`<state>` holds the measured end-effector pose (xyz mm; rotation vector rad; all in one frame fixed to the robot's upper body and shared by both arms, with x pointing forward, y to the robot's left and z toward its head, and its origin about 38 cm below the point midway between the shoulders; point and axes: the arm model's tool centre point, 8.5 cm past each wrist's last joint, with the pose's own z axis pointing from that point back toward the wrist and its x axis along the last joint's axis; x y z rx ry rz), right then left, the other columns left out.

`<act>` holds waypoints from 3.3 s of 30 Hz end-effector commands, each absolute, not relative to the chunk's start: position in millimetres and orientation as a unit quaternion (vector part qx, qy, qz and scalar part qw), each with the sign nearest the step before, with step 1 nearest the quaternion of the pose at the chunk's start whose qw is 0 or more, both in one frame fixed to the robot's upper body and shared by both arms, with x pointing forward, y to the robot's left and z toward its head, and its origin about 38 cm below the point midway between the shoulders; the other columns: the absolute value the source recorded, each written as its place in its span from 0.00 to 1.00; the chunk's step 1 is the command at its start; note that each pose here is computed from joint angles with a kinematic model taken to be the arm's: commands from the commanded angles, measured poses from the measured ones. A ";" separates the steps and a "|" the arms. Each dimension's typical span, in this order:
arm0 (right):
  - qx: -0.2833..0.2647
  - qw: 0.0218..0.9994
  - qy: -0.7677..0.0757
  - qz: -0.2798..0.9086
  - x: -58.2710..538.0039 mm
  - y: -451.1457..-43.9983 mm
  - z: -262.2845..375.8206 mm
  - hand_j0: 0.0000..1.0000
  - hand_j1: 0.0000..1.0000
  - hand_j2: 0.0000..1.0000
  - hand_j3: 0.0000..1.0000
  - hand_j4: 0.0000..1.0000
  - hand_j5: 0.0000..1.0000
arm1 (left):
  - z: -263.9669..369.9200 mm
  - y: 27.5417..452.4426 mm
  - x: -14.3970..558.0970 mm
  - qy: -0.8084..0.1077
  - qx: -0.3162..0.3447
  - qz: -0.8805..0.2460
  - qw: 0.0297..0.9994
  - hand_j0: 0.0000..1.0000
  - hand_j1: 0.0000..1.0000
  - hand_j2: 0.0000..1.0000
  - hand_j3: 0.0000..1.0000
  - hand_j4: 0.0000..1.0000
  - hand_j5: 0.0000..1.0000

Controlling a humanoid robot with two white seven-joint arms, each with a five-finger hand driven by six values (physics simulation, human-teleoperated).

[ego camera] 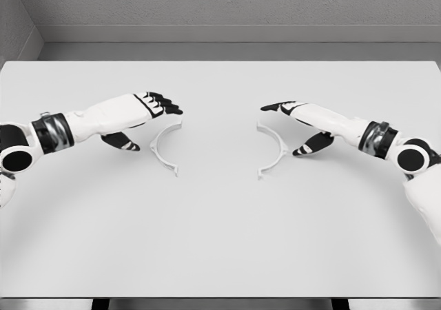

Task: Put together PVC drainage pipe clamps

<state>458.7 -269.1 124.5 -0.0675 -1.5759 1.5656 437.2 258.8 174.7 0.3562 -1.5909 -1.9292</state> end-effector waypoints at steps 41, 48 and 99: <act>-0.023 0.442 -0.635 0.633 485.9 -231.2 124.8 1.00 1.00 1.00 1.00 1.00 1.00 | 145.3 224.4 448.8 -0.594 0.120 -0.730 0.314 1.00 1.00 1.00 1.00 1.00 1.00; -0.017 0.435 -0.640 0.633 487.8 -219.5 127.0 1.00 1.00 1.00 1.00 1.00 1.00 | 143.0 210.2 448.1 -0.600 0.112 -0.730 0.308 1.00 1.00 1.00 1.00 1.00 1.00; 0.008 0.401 -0.639 0.656 487.6 -170.7 128.6 1.00 1.00 1.00 1.00 1.00 1.00 | 208.7 338.3 480.3 -0.557 0.256 -0.704 0.359 1.00 1.00 1.00 1.00 1.00 1.00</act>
